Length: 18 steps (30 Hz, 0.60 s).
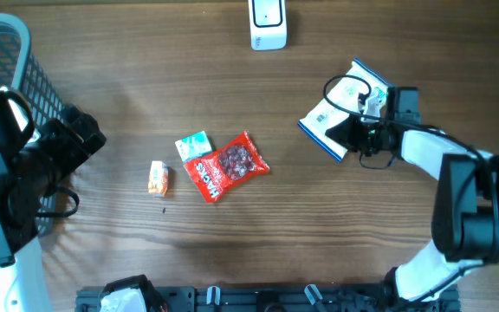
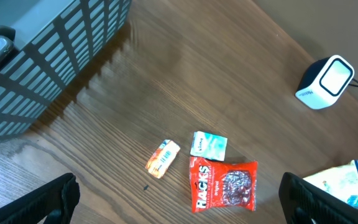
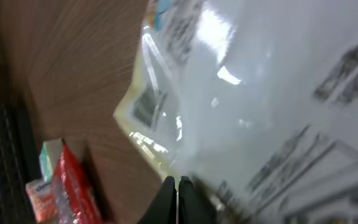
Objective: Scan the item barcode
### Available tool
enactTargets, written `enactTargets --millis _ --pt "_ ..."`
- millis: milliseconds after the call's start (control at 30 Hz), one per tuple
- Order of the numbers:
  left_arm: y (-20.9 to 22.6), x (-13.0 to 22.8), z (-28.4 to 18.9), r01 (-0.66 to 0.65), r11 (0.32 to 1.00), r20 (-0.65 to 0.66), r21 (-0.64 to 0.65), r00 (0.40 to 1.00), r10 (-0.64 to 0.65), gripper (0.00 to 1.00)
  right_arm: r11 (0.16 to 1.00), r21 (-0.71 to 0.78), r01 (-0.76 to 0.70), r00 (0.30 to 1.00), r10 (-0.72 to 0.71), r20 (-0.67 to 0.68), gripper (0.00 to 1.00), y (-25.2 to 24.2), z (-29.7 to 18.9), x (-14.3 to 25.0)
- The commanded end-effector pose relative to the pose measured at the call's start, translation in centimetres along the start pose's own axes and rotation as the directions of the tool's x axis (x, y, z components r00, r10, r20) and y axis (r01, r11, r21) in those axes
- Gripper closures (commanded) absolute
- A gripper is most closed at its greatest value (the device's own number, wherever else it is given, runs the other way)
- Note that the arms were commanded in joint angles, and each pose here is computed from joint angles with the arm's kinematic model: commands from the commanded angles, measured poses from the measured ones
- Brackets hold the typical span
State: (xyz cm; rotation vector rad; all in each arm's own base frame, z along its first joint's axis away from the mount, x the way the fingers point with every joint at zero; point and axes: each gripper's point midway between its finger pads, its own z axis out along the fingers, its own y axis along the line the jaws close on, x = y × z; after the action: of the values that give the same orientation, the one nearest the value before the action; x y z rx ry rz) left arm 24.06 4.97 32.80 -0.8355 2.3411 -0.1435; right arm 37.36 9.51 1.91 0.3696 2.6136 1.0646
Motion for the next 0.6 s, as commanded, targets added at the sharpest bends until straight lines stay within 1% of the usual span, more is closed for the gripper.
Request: enactTargets --millis 0,33,67,100,133,167,233,367,433,500,567 --pt "-0.2 0.0 -0.1 -0.003 1.0 0.002 0.012 1.0 0.003 0.0 0.982 -0.099 0.162 0.98 -0.148 0.133 0.87 5.8 -4.9 -2.5" --pt "-0.2 0.0 -0.1 -0.003 1.0 0.002 0.012 1.0 0.003 0.0 0.974 -0.095 0.206 0.965 -0.186 0.187 0.71 6.9 -6.5 -3.3" --pt "-0.2 0.0 -0.1 -0.003 1.0 0.002 0.012 1.0 0.003 0.0 0.973 -0.062 0.222 0.949 -0.201 0.243 0.43 7.2 -8.0 -4.2" --pt "-0.2 0.0 -0.1 -0.003 1.0 0.002 0.012 1.0 0.003 0.0 0.977 -0.007 0.215 0.934 -0.203 0.294 0.22 6.7 -9.5 -5.1" --pt "-0.2 0.0 -0.1 -0.003 1.0 0.002 0.012 1.0 0.003 0.0 0.984 0.088 0.154 0.925 -0.175 0.337 0.12 4.8 -10.9 -5.8" --pt "-0.2 0.0 -0.1 -0.003 1.0 0.002 0.012 1.0 0.003 0.0 0.981 0.186 0.059 0.934 -0.12 0.337 0.07 1.8 -11.5 -5.6" --pt "-0.2 0.0 -0.1 -0.003 1.0 0.002 0.012 1.0 0.003 0.0 0.971 0.24 0.001 0.949 -0.076 0.305 0.04 -0.6 -10.6 -4.6" --pt "-0.2 0.0 -0.1 -0.003 1.0 0.002 0.012 1.0 0.003 0.0 0.962 0.26 -0.083 0.976 0.026 0.215 0.0 -3.8 -7.5 -2.9" --pt "-0.2 0.0 -0.1 -0.003 1.0 0.002 0.012 1.0 0.003 0.0 0.963 0.247 -0.109 0.984 0.069 0.164 0.0 -4.9 -5.8 -2.1" --pt "-0.2 0.0 -0.1 -0.003 1.0 0.002 0.012 1.0 0.003 0.0 0.971 0.202 -0.124 0.989 0.105 0.103 0.0 -5.6 -3.7 -1.2" --pt "-0.2 0.0 -0.1 -0.003 1.0 0.002 0.012 1.0 0.003 0.0 0.976 0.172 -0.13 0.991 0.121 0.061 0.0 -6.1 -2.0 -0.5"
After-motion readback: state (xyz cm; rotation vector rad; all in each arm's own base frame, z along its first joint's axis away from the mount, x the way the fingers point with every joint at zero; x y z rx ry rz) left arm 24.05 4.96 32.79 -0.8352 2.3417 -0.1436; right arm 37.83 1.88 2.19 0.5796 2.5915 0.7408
